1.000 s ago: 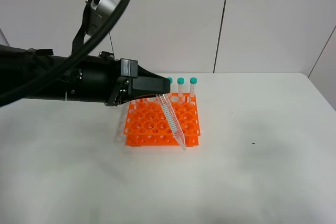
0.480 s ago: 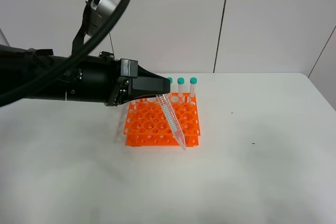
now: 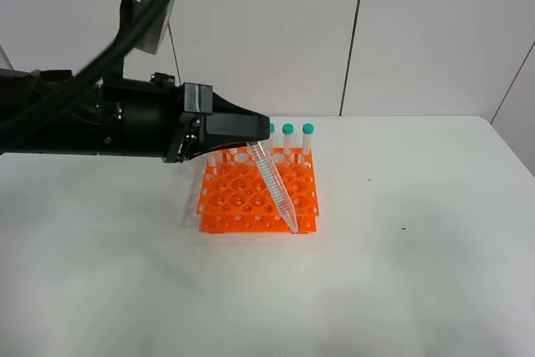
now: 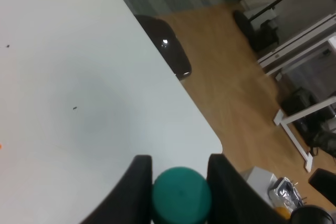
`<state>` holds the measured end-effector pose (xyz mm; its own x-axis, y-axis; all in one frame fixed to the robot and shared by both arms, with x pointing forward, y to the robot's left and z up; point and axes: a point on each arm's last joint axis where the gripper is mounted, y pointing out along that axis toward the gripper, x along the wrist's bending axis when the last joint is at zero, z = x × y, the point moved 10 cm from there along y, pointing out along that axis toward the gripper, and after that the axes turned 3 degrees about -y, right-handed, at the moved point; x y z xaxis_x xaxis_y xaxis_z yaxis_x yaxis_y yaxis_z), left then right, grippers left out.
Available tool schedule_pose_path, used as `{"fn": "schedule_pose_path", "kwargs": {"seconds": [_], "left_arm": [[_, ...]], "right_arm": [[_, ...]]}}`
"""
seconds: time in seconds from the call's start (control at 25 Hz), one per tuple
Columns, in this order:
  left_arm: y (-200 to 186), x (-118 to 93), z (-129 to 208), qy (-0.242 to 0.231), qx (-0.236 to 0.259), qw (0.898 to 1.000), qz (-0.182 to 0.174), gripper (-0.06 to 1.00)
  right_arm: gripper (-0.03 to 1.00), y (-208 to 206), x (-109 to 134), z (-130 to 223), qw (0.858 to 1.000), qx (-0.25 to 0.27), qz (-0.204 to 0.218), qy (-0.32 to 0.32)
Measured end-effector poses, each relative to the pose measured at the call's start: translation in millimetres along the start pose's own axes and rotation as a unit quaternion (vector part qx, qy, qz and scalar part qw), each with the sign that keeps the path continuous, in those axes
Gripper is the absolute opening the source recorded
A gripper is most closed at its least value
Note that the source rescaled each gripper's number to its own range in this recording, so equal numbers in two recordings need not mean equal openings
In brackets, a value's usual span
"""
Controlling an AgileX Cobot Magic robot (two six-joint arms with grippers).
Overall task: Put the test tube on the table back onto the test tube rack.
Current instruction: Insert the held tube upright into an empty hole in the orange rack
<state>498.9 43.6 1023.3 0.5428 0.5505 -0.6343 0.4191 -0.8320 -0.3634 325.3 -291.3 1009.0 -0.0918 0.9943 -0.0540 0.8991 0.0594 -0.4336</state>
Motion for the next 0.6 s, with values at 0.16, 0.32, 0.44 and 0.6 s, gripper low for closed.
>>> {"fn": "schedule_pose_path", "kwargs": {"seconds": [0.16,0.32,0.44,0.6], "left_arm": [[-3,3,-5,0.02,-0.013,1.0,-0.014,0.0],[-4,15,-12,0.032,-0.029,0.998,-0.046,0.0],[-8,25,-15,0.072,-0.035,0.993,-0.084,0.0],[-22,28,-27,0.165,-0.061,0.972,-0.155,0.0]], "right_arm": [[0.86,0,0,0,1.0,0.0,0.0,0.0],[0.86,0,0,0,1.0,0.0,0.0,0.0],[0.86,0,0,0,1.0,0.0,0.0,0.0],[0.86,0,0,0,1.0,0.0,-0.001,0.001]]}}
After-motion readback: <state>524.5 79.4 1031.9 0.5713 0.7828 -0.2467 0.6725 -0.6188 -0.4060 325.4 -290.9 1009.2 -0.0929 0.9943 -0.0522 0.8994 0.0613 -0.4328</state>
